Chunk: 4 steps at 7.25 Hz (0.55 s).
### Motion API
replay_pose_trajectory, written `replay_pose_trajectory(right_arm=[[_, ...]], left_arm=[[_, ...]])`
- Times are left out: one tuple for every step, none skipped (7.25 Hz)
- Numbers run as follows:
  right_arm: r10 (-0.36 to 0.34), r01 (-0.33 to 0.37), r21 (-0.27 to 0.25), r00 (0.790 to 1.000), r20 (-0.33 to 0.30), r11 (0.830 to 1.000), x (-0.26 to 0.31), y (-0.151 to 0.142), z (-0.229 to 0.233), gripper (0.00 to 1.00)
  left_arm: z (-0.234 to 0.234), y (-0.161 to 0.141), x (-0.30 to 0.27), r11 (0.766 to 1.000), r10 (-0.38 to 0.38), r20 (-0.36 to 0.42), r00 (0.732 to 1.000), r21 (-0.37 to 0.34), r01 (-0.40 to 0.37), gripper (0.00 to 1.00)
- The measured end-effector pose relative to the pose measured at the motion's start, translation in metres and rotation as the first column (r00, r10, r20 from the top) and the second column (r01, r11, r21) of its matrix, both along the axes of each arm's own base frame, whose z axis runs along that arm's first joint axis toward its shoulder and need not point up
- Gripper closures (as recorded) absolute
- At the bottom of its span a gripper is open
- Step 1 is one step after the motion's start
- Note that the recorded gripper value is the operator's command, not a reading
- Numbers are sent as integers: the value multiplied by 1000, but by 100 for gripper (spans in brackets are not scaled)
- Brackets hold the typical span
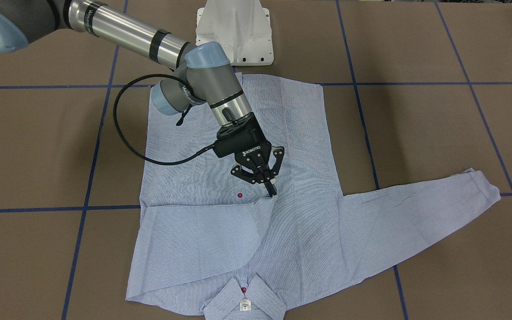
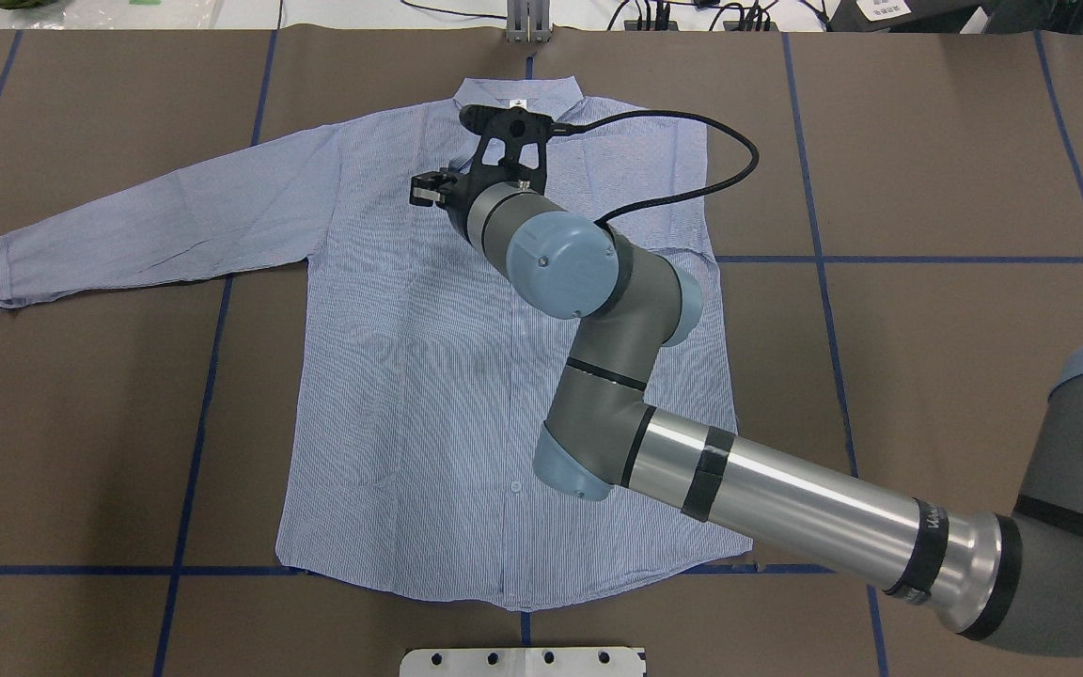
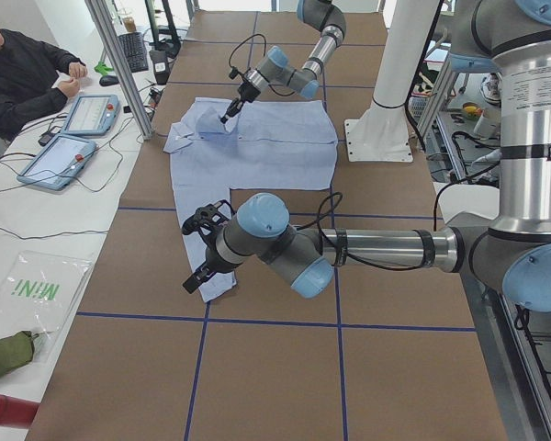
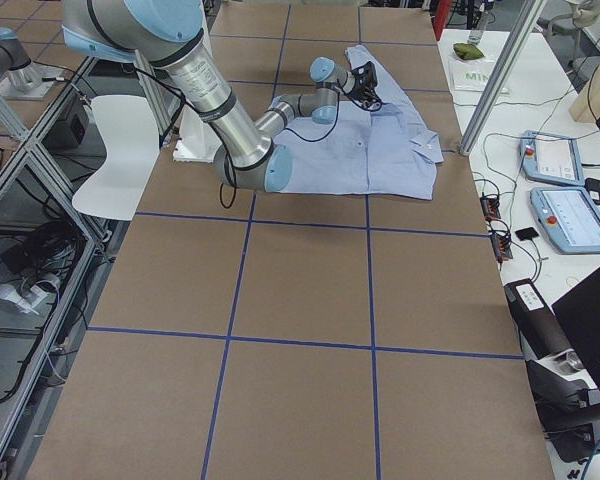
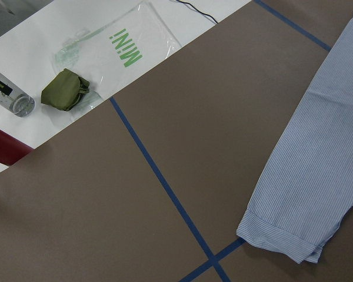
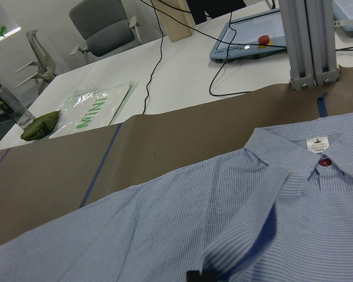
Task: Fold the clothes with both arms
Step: 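Carry the cuff with the right gripper across the shirt toward the collar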
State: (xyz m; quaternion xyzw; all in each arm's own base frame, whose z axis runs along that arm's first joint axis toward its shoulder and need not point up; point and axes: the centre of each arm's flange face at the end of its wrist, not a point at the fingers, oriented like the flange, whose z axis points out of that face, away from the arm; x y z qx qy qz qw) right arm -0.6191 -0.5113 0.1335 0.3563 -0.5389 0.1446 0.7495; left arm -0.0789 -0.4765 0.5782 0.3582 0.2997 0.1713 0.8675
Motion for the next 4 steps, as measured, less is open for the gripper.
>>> replay_pose_trajectory(right_arm=[[-8,7,-17,999,-33,1000,-16,7,-4,100],[-22,17,-47,995,-100,999,-30,13,-8,100],[-41,22,-93,978,-204,995,-43,16,-16,100],[-66,21,-140,944,-322,990,-53,19,-33,85]], left_arm=[[0,0,0,1000,0,0,1000,-1,0,0],[1,0,0,1000,0,0,1000,-3,0,0],[3,0,0,1000,-1,0,1000,-5,1,0],[4,0,0,1000,-1,1,1000,-7,1,0]])
